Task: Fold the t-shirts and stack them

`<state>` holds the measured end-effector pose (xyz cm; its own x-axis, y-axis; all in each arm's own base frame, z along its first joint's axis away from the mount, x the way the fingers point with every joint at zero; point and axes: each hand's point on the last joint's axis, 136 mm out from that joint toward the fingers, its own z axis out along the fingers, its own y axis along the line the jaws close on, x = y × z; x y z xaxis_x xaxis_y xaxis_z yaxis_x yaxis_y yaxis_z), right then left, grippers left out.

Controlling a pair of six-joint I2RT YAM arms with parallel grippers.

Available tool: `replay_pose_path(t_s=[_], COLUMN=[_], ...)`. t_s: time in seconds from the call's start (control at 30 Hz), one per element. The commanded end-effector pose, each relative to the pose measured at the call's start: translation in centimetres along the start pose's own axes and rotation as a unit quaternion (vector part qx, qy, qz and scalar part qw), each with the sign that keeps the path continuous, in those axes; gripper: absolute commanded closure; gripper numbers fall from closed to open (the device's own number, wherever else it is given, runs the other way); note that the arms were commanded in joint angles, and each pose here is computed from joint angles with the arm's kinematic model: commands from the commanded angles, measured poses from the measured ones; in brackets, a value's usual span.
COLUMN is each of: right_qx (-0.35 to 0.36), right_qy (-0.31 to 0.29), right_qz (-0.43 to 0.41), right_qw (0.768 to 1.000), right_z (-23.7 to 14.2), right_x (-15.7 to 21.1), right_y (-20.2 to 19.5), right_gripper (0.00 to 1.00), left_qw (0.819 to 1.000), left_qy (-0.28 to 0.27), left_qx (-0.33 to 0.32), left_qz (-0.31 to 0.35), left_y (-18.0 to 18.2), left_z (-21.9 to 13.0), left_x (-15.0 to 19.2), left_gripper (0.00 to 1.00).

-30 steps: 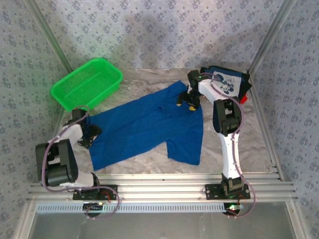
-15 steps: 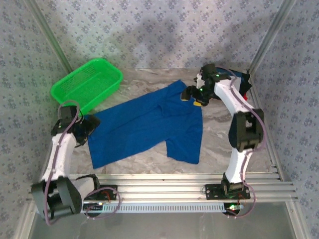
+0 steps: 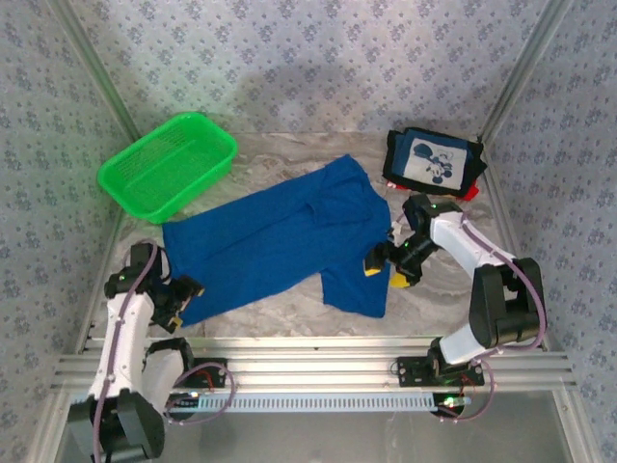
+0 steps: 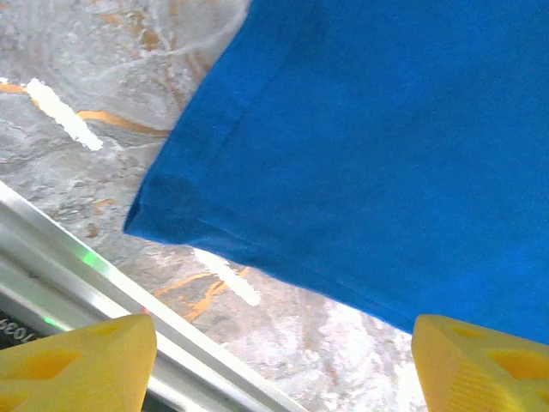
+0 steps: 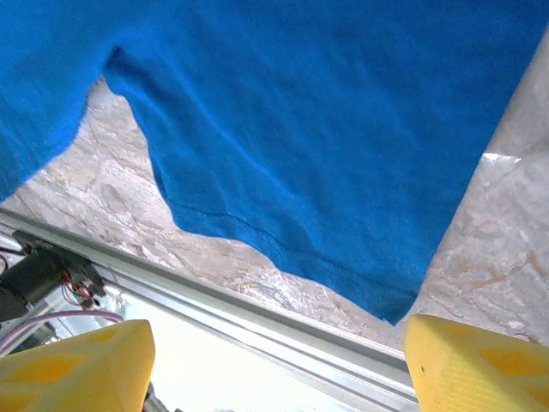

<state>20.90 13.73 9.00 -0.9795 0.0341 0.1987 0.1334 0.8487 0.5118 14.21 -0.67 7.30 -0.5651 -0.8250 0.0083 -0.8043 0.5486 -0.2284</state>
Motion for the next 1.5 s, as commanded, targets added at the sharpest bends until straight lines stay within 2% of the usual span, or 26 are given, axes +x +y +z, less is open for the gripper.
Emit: replay_pose_path(t_s=[0.0,0.23,0.53,0.67,0.77,0.87,1.0,1.37,1.47], right_qx=[-0.019,-0.013,-0.004,-0.003,-0.005,-0.001,0.018,0.089,0.097], right_qy=[0.018,0.044,0.07,0.073,0.076,0.091,0.112,0.12,0.127], right_qz=[-0.005,0.011,0.006,0.007,0.005,0.002,0.0,0.027,0.027], right_qw=[1.0,0.999,0.997,0.997,0.997,0.996,0.994,0.988,0.987], right_z=[0.5,2.1,3.1,3.3,3.5,3.9,4.2,4.1,4.7], right_x=[1.2,2.0,2.4,2.3,2.3,2.7,4.1,6.3,6.4], right_y=[0.1,-1.3,-1.3,-1.4,-1.1,-0.8,-0.8,-2.8,-3.1], right_gripper=[0.22,0.23,0.25,0.25,0.25,0.27,0.29,0.3,0.31], left_qw=[0.998,0.992,0.996,0.995,0.995,0.996,0.996,0.998,0.999], left_qy=[-0.003,-0.005,-0.009,-0.007,-0.001,0.003,-0.012,-0.005,-0.009], left_qx=[-0.056,-0.127,-0.088,-0.101,-0.101,-0.093,-0.083,-0.056,-0.046], left_qz=[-0.008,0.017,-0.006,-0.008,-0.006,-0.005,0.011,0.017,0.019], left_y=[1.2,1.6,0.7,1.1,0.9,0.2,-0.7,-1.1,-1.2], left_z=[-0.1,2.1,5.2,5.7,6.6,6.8,5.5,5.0,4.8], left_x=[-0.3,-0.3,-0.4,-0.5,-0.5,-0.7,-1.4,-0.9,-0.8], left_gripper=[0.24,0.26,0.33,0.39,0.51,0.74,0.88,1.0,1.0])
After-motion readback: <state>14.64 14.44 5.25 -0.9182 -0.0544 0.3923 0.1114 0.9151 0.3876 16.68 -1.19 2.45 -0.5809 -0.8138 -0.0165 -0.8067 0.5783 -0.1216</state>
